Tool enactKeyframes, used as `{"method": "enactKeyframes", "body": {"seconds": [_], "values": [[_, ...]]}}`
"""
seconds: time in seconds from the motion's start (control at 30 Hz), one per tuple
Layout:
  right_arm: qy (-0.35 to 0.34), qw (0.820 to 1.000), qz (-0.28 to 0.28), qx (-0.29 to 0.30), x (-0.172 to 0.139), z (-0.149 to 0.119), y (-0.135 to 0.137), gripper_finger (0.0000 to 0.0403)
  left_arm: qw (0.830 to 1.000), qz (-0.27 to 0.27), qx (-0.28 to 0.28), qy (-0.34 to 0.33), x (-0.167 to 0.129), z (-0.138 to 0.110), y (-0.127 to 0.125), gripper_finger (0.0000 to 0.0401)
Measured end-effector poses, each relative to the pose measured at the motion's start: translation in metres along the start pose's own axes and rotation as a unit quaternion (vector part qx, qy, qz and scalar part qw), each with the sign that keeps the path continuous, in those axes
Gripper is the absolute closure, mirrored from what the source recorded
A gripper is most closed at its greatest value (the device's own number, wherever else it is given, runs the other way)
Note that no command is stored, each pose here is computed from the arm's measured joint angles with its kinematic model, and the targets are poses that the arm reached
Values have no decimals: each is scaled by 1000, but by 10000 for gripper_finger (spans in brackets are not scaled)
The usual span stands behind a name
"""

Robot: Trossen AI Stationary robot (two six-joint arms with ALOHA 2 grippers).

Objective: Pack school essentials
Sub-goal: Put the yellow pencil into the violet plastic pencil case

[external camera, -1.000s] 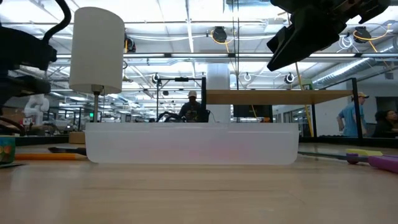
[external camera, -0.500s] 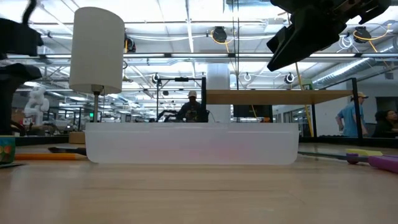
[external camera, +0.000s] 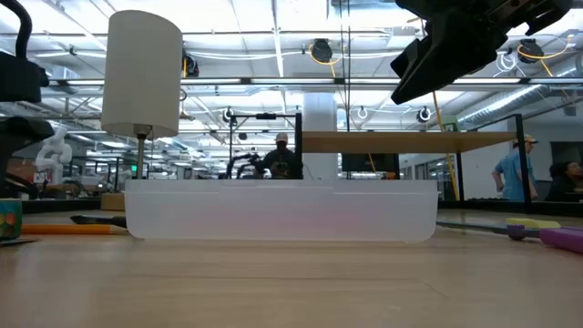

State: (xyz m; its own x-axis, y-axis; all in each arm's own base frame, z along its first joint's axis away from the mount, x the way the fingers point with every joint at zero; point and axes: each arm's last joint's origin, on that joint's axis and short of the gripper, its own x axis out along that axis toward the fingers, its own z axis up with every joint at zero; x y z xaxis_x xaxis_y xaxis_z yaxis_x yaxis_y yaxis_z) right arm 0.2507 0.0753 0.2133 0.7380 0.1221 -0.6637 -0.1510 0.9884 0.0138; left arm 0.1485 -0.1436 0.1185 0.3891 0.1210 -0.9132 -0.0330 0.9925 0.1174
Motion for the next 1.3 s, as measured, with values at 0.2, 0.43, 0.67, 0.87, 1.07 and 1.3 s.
{"method": "enactKeyframes", "body": {"seconds": [0.2,0.43,0.67,0.87,1.07,1.3], "values": [[-3,1000,0,0,0,1,0,337,1000,-5,-20,3,4,-6,3,329],[-4,1000,0,0,0,1,0,337,1000,-7,-26,7,5,-7,3,364],[-4,1000,0,0,0,1,0,337,1000,-7,-26,3,5,-6,3,368],[-4,1000,0,0,0,1,0,337,1000,-18,-25,-3,1,-6,6,365],[-4,1000,0,0,0,1,0,337,999,-29,-16,-26,-13,-4,13,365],[-4,1000,0,0,0,1,0,337,998,-31,-24,-39,-20,-2,16,364]]}}
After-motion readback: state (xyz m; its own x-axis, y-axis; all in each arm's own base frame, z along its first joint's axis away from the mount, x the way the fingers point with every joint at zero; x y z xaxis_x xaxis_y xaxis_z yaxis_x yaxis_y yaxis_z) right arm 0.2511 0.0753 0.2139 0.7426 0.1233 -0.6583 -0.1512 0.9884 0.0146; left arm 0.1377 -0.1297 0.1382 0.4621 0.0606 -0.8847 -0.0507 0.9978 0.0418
